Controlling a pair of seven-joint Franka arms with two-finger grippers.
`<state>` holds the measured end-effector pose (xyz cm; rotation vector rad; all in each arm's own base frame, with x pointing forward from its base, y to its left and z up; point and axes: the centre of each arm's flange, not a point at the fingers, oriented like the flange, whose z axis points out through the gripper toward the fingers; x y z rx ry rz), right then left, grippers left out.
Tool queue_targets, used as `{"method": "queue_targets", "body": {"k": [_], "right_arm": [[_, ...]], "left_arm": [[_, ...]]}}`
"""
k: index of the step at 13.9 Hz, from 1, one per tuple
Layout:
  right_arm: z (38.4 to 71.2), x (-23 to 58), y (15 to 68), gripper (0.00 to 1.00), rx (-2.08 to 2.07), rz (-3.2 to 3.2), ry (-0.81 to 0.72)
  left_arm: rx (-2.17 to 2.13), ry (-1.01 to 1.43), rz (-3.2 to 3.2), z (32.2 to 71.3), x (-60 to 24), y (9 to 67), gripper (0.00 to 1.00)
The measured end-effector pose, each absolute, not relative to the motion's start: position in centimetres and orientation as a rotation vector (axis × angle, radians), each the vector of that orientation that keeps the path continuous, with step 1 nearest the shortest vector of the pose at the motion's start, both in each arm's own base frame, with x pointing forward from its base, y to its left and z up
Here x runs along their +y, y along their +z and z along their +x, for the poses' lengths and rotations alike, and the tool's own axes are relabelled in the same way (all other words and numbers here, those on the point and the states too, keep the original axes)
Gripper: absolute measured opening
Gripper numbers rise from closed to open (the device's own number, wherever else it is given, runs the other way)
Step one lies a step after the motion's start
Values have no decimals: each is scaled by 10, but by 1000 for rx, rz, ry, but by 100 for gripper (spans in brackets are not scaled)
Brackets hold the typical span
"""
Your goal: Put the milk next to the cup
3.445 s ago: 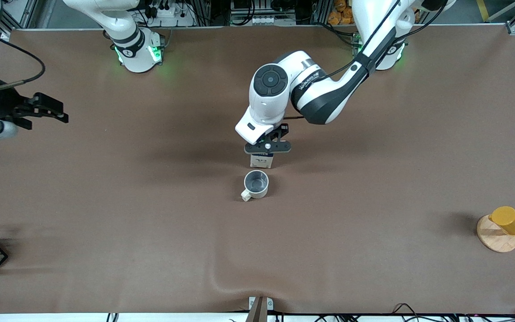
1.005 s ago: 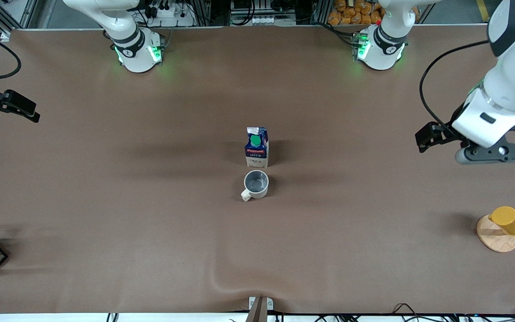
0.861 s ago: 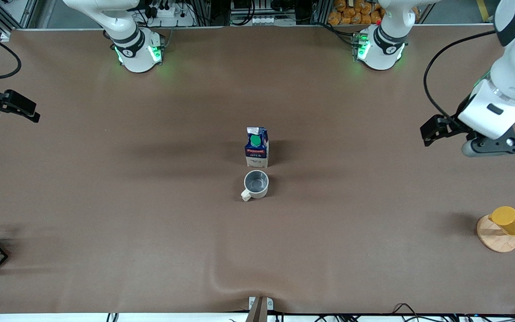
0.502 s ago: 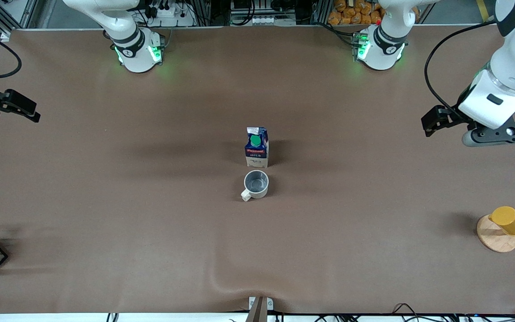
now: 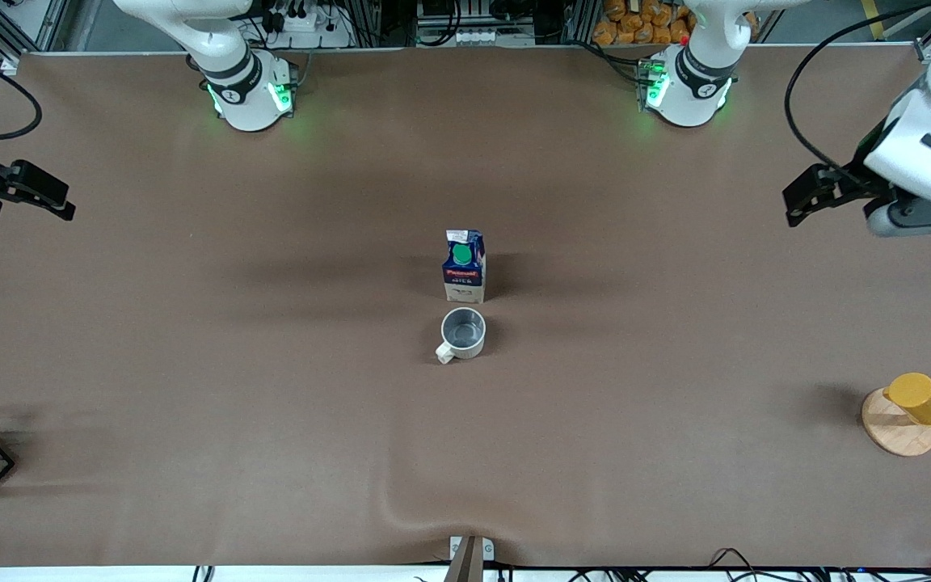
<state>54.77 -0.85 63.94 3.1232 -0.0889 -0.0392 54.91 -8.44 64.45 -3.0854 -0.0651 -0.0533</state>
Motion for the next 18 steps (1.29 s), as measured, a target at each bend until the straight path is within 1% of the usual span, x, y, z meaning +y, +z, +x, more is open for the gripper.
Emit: {"method": "queue_targets", "body": {"k": [3, 18], "right_arm": [[548, -8, 639, 100, -88, 3123, -40], [550, -3, 637, 100, -76, 3131, -41]], "left_arm": [[-64, -49, -3098, 542, -71, 648, 100], [-64, -25, -3101, 542, -60, 645, 100]]}}
